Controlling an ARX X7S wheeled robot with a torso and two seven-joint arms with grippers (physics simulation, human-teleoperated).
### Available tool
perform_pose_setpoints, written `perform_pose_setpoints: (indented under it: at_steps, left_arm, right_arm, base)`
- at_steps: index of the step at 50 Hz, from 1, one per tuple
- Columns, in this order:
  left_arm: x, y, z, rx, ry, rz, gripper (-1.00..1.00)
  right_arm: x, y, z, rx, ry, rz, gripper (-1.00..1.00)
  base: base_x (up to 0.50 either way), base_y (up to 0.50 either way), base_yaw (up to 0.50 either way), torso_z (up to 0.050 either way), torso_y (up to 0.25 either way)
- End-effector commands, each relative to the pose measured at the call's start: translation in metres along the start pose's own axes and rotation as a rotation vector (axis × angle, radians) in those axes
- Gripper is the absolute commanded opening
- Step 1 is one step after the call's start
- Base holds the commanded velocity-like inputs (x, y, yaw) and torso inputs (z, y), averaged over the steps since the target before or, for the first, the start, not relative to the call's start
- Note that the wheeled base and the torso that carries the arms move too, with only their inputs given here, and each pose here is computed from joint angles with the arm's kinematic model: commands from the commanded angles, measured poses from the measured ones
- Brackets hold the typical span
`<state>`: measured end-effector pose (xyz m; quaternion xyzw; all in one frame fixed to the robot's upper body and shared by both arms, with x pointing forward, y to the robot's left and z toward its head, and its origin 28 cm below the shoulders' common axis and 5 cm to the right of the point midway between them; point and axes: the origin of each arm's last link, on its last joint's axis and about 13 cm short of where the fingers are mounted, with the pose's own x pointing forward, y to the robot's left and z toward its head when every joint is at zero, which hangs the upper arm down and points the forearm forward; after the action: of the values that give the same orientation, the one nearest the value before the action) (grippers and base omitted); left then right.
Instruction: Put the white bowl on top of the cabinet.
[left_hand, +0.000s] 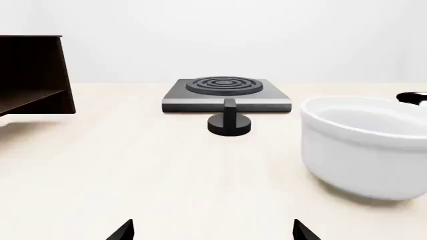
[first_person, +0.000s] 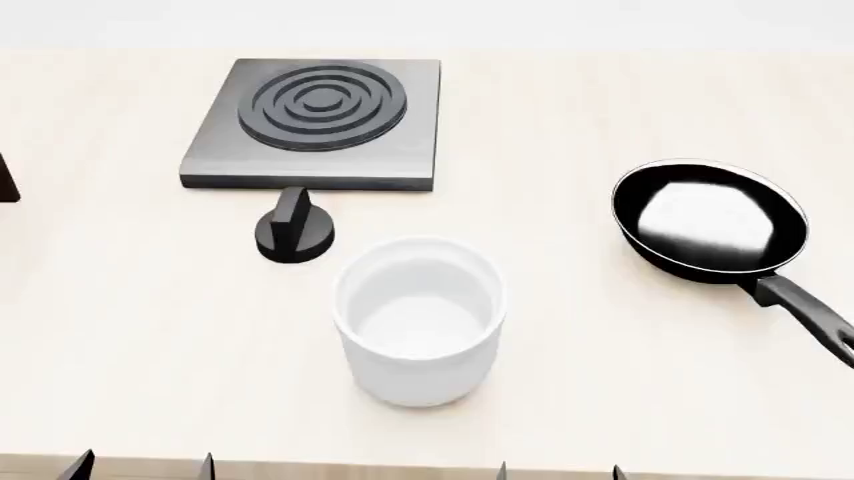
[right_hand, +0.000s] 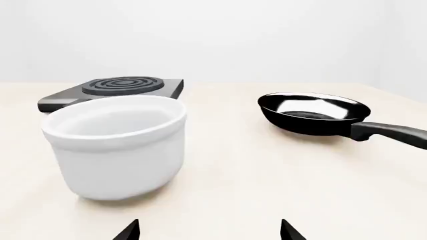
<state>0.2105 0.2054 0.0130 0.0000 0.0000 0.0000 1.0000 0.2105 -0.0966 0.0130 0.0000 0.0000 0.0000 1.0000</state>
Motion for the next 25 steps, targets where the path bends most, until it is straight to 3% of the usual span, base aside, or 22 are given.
perform_pose_setpoints:
  at_steps: [1, 14, 17, 18, 20, 23, 25]
  left_arm:
    - [0.000, 0.000, 0.000, 0.001, -0.001, -0.002, 1.00]
    - [0.001, 0.001, 0.000, 0.002, 0.012, 0.020, 1.00]
    - [0.001, 0.004, 0.006, 0.026, -0.029, 0.038, 1.00]
    - [0.003, 0.005, 0.013, 0.043, -0.051, 0.048, 1.00]
    - [0.007, 0.009, 0.024, 0.024, -0.049, 0.082, 1.00]
    - [0.011, 0.015, 0.044, 0.042, -0.119, 0.110, 1.00]
    - [0.014, 0.020, 0.055, 0.091, -0.188, 0.183, 1.00]
  right_arm:
    - [0.000, 0.001, 0.000, -0.007, 0.006, -0.004, 1.00]
    - [0.001, -0.001, 0.005, -0.014, 0.006, -0.020, 1.00]
    - [0.003, -0.002, 0.014, -0.022, -0.024, -0.025, 1.00]
    - [0.003, -0.003, 0.023, -0.062, -0.040, -0.020, 1.00]
    - [0.005, -0.003, 0.035, -0.059, -0.056, -0.019, 1.00]
    - [0.013, -0.008, 0.055, -0.072, -0.090, -0.035, 1.00]
    - [0.017, -0.011, 0.066, -0.077, -0.114, -0.046, 1.00]
  base:
    - [0.00, 0.00, 0.00, 0.000, 0.000]
    - [0.00, 0.00, 0.00, 0.000, 0.000]
    - [0.00, 0.00, 0.00, 0.000, 0.000]
    - [0.00, 0.00, 0.00, 0.000, 0.000]
    - [0.00, 0.00, 0.00, 0.000, 0.000]
    - [0.00, 0.00, 0.00, 0.000, 0.000]
    - [0.00, 0.00, 0.00, 0.000, 0.000]
